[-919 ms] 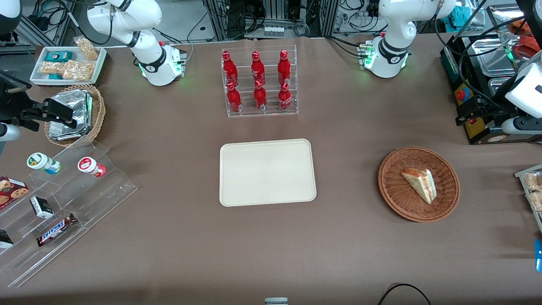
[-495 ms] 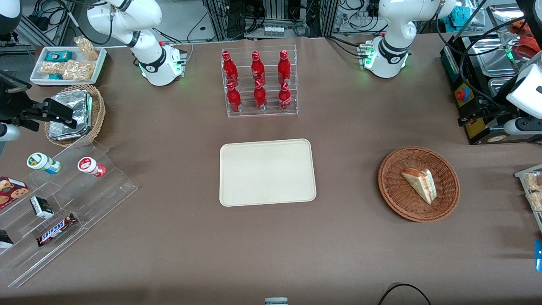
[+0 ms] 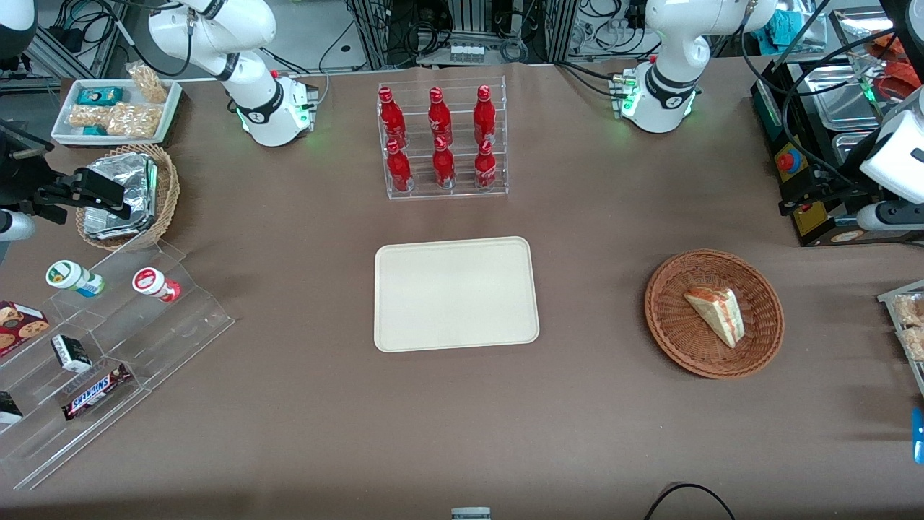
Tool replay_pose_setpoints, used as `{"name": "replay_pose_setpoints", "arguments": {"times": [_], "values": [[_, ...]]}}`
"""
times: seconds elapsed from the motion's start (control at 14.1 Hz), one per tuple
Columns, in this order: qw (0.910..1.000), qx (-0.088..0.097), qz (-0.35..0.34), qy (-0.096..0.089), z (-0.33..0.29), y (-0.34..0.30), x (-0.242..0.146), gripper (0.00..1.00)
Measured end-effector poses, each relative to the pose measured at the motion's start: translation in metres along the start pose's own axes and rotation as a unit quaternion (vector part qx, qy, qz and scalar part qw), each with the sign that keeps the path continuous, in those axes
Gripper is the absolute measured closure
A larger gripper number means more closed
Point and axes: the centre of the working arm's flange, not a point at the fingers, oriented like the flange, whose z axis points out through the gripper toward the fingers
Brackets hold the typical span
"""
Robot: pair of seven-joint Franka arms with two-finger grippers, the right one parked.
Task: Place sandwich from basket to tray
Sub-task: 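Lower the open left gripper over the wrapped sandwich in the basket, then close the left gripper on the sandwich and lift it from the basket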
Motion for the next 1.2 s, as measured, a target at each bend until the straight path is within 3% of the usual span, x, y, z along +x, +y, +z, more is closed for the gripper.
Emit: {"name": "replay_pose_setpoints", "arguments": {"times": [0.28,0.57,0.64,0.85,0.99,1.2], "values": [[0.9998,0.001,-0.001,-0.019,0.029,0.001,0.004,0.00],[0.9994,0.002,0.000,-0.034,0.116,0.003,0.028,0.00],[0.9995,0.002,0.001,-0.030,0.142,0.004,0.033,0.00],[0.9999,0.000,-0.008,0.006,0.220,0.004,0.036,0.00],[0.9985,-0.002,-0.049,0.022,0.257,0.004,0.031,0.00],[0.9884,-0.004,-0.151,0.018,0.285,0.004,0.029,0.00]]}}
